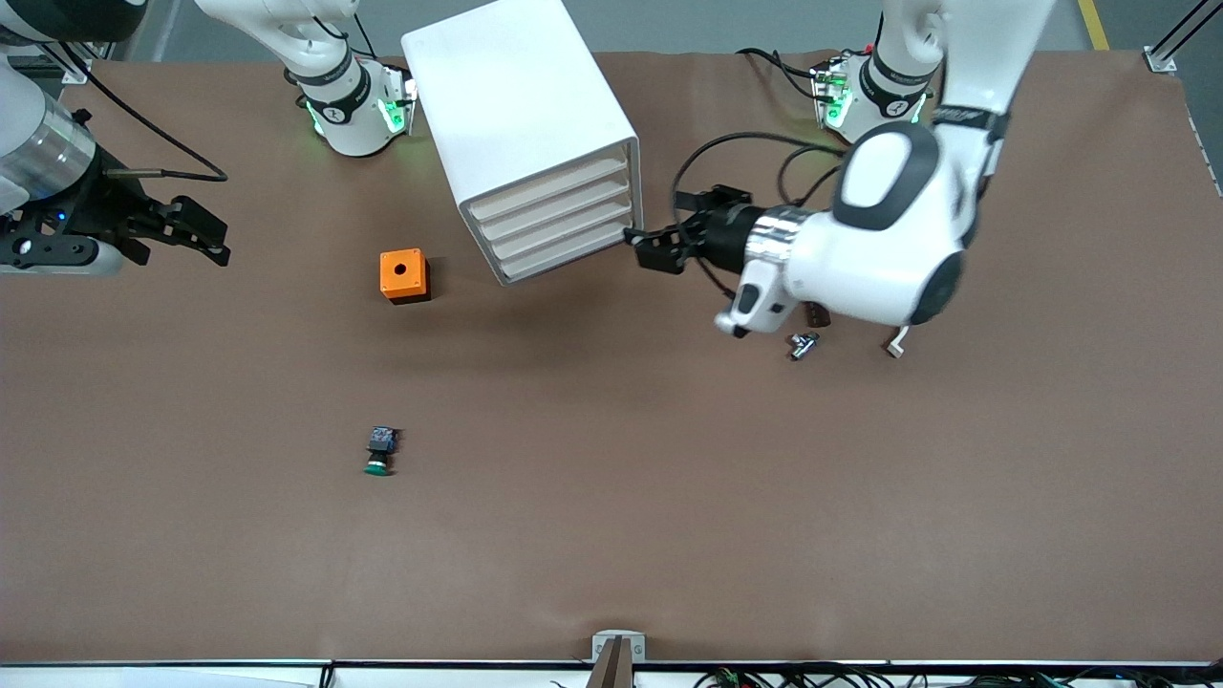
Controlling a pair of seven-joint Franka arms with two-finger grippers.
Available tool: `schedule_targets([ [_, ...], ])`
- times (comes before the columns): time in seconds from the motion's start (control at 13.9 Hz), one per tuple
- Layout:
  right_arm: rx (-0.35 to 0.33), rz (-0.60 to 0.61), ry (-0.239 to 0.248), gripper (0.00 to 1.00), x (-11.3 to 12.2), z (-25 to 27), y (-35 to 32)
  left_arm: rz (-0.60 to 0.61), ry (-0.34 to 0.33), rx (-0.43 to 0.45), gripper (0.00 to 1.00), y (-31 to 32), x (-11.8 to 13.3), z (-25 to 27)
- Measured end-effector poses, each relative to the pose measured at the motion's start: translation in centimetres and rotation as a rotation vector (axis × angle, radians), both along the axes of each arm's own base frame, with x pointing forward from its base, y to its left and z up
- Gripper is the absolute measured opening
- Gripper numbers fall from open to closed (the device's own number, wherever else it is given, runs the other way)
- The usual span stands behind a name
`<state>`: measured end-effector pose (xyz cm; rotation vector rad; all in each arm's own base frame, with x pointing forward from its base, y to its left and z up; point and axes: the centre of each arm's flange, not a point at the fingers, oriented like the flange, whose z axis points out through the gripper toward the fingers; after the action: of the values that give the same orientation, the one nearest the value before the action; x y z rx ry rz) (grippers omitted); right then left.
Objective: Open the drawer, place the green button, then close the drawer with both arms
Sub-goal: 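Reach the left gripper toward the white cabinet's drawer front, then grasp the drawer's front edge with the left gripper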
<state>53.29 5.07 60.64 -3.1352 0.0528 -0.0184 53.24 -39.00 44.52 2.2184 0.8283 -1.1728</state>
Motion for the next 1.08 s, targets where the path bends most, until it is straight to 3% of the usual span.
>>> schedule_targets([
  [0.36,0.000,0.000,-0.001,1.00,0.0,0.0,0.0,0.087,0.192,0.164,1.00,-5.0,0.4,-7.9],
  [1.08,0.000,0.000,0.003,1.00,-0.1,0.0,0.0,0.278,0.581,0.537,1.00,-8.3,-2.0,-20.8],
])
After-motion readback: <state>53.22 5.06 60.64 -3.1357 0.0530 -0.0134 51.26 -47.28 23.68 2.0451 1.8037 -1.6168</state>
